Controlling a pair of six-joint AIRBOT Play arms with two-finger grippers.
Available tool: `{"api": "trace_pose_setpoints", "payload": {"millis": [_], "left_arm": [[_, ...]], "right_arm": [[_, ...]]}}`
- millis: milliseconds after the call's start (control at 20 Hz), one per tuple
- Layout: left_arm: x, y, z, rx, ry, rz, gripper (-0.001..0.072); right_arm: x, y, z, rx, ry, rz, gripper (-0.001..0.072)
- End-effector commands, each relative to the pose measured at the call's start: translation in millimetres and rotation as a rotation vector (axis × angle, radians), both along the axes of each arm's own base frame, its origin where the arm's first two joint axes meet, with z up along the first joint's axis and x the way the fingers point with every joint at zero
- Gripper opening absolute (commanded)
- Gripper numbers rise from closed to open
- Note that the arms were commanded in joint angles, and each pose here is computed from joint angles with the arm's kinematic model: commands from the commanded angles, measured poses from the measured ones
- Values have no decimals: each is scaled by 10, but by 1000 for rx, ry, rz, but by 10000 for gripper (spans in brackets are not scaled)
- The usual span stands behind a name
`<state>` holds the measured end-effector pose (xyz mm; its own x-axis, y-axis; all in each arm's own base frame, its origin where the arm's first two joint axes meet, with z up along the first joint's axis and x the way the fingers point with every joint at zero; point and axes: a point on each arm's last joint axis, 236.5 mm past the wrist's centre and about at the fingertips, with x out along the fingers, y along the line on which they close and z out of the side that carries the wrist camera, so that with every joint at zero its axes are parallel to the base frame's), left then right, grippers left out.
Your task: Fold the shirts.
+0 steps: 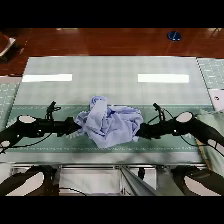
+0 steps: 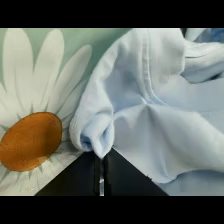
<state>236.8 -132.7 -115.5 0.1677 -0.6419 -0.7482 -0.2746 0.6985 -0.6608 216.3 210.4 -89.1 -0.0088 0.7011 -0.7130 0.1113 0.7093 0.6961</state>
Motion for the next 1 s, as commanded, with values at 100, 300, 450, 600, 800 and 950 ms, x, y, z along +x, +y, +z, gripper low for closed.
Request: {"api": "trace_pose_setpoints", "payload": {"millis": [100,300,450,600,800,950], "left_arm": [[841,-38,1258,-118,-348,47,19],[1393,226,3696,-141,-976,164,19],[1009,375,5219,-64,-1358,194,19],[380,427,6206,28,-1634,223,19],[-366,462,6780,299,-1857,265,19],[-768,543,6799,572,-1884,340,19]], "right_arm": [[970,-74,1228,-51,-356,114,19],[1712,-748,3366,-237,-853,-16,19],[1442,-1099,4699,-352,-1150,-91,19],[885,-1327,5548,-445,-1382,-194,19],[103,-1694,5948,-602,-1512,-326,19],[-399,-1816,6055,-642,-1554,-390,19]]}}
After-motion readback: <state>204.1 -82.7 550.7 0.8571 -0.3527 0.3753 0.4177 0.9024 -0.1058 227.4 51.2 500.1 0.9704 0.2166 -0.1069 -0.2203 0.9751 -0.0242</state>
